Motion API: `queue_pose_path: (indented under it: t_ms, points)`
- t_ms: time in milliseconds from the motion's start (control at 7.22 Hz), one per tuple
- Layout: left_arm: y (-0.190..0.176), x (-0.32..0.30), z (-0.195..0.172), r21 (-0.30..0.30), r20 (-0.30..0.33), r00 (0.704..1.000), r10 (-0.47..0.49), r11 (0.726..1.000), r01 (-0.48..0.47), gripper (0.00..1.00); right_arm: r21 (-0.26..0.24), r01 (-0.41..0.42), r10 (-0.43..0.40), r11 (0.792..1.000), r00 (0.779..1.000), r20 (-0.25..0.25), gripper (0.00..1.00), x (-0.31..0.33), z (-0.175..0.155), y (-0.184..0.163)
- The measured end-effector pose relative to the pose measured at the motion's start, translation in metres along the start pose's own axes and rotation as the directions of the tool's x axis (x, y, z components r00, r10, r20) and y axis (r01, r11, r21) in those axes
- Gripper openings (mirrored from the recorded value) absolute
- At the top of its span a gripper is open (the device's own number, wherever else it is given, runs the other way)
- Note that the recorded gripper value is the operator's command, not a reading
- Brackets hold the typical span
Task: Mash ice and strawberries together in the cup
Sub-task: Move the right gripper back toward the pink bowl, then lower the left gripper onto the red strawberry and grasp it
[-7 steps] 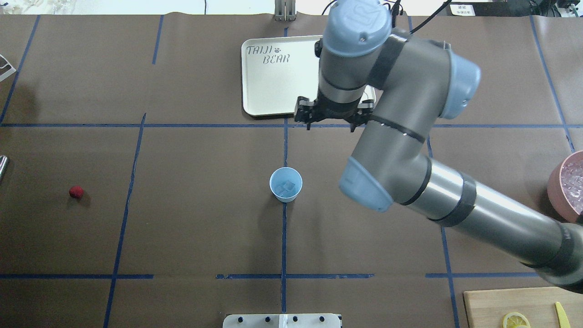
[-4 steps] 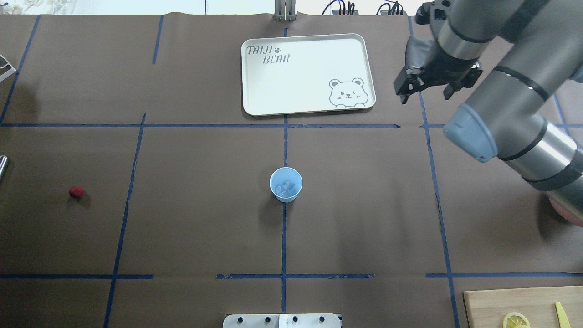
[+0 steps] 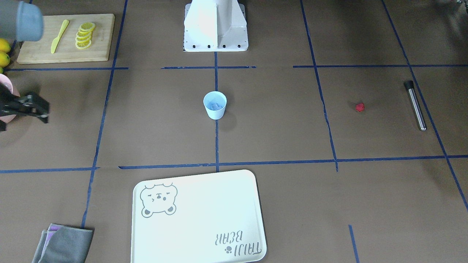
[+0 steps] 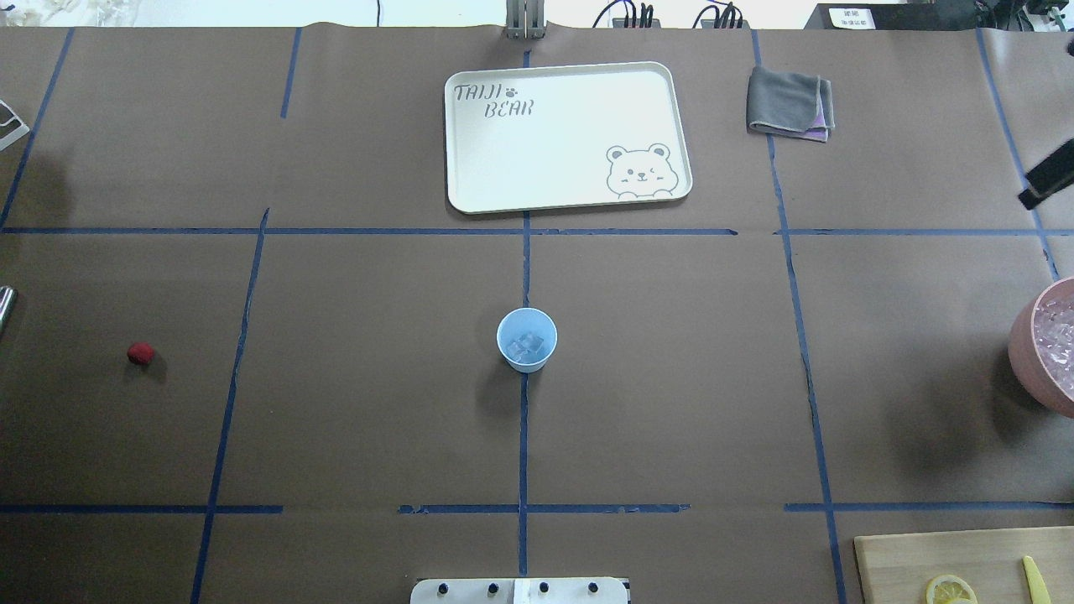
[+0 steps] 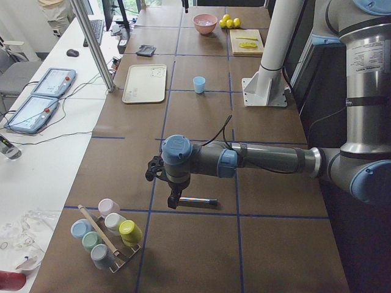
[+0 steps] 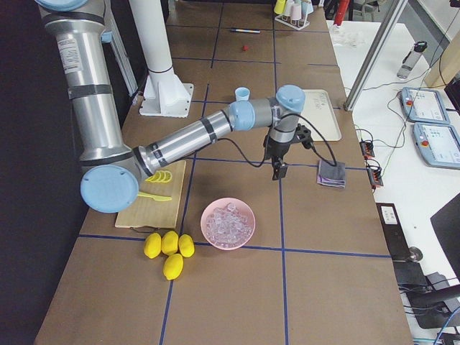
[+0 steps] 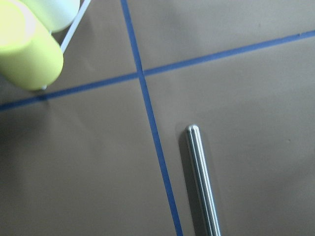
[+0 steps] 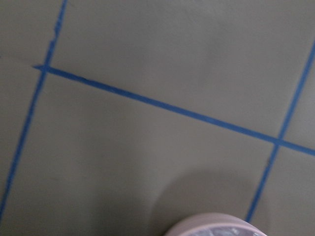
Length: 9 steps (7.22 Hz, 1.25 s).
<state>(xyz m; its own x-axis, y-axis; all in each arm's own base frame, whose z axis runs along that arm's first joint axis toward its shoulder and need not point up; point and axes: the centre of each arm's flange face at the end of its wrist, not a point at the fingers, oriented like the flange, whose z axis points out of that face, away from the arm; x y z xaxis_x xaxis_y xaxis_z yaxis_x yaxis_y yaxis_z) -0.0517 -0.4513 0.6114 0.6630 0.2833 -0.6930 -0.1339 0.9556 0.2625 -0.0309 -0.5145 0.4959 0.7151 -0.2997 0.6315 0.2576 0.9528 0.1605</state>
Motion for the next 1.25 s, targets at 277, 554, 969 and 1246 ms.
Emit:
queue_pose_path:
  t_ms: [277, 554, 969, 1246]
  points:
    - [-0.032, 0.007, -0.005, 0.025, 0.001, 0.999, 0.04, 0.999, -0.04, 1.0, -0.021, -0.027, 0.027, 0.999, 1.0, 0.004, 0.99, 0.095, 0.009, 0.096]
    - [-0.042, 0.008, -0.005, 0.031, -0.001, 0.999, 0.054, 0.998, -0.054, 1.0, -0.033, -0.12, 0.121, 0.992, 0.992, 0.019, 0.99, 0.137, 0.019, 0.161]
    - [-0.056, 0.058, -0.02, 0.067, -0.008, 0.998, 0.056, 0.996, -0.055, 1.0, -0.025, -0.207, 0.207, 0.978, 0.978, 0.02, 0.99, 0.142, 0.016, 0.177]
    - [-0.069, 0.137, 0.0, 0.022, -0.05, 0.995, -0.084, 0.996, 0.085, 1.0, -0.022, -0.211, 0.212, 0.977, 0.977, 0.019, 0.99, 0.141, 0.015, 0.177]
